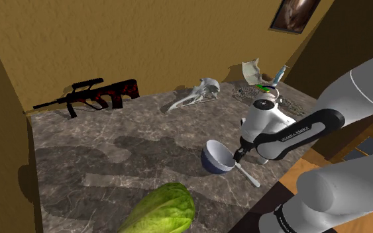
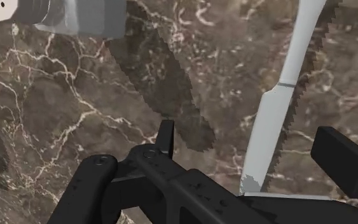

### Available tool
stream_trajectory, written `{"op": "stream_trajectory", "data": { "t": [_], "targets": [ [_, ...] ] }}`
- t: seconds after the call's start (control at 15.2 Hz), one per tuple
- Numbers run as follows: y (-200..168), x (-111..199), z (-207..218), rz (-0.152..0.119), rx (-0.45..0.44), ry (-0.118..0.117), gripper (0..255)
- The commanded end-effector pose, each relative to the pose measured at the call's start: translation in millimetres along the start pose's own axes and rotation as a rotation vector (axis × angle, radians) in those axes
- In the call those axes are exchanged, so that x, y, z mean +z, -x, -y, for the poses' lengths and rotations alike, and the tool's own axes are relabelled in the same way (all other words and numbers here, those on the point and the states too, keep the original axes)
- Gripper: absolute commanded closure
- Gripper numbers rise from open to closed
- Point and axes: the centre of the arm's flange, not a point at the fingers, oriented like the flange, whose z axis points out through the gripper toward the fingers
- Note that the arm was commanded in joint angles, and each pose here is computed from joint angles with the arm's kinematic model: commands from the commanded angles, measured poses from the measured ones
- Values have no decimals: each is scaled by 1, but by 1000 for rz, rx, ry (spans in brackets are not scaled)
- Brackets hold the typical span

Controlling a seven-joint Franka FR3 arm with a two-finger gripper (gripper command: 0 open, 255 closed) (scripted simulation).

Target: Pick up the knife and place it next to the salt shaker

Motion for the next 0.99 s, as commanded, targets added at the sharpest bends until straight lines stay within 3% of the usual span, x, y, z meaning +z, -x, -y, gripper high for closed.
{"op": "stream_trajectory", "data": {
  "t": [0.0, 0.53, 0.59, 0.92],
  "targets": [
    [1, 31, 22, -17, 97, -59, 0],
    [1, 31, 22, -17, 97, -59, 0],
    [1, 31, 22, -17, 97, -59, 255],
    [1, 31, 22, -17, 97, -59, 255]
  ]
}}
